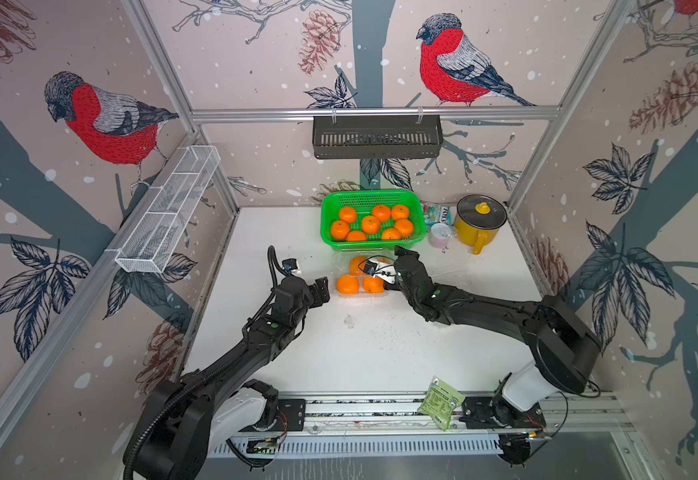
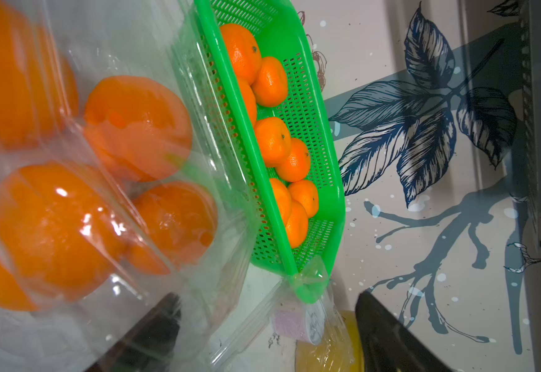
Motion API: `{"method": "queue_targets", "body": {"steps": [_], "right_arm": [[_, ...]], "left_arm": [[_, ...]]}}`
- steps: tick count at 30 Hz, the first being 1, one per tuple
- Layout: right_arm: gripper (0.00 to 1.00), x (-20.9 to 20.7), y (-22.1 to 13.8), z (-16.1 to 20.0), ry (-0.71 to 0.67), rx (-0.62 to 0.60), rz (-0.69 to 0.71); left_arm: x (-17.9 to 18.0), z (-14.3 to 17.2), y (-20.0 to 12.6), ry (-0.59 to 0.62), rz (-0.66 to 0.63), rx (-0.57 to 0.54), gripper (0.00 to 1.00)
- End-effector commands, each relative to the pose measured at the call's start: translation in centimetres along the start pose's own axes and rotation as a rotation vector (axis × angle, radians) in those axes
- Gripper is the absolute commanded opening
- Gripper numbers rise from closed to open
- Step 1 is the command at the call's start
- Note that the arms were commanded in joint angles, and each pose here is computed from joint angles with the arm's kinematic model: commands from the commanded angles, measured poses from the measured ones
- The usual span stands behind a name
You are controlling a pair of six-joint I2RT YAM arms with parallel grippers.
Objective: Take oranges out of containers
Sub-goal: Adjust the packing box at the center of the board.
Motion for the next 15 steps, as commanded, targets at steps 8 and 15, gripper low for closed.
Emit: {"method": "queue_targets", "body": {"steps": [8, 15], "right_arm": [[0.87, -3.3, 1.8, -0.6, 0.124, -0.049, 0.049], [0.87, -4.6, 2.8, -0.4, 0.163, -0.045, 0.056]], "left_arm": [[-3.8, -1.4, 3.0, 0.296, 0.176, -0.032, 0.82], [-6.5, -3.4, 4.6, 0.474, 0.269, -0.106, 0.79]]}}
Point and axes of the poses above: each gripper's point midway between its finger pads, its own y axis out along the fingers, its own x axis along the line the jaws close on, z = x × y, the point moved 5 cm from there along -y, back along the fingers, and after that the axes turned 9 degrees about -y, right-handed, at the moved point
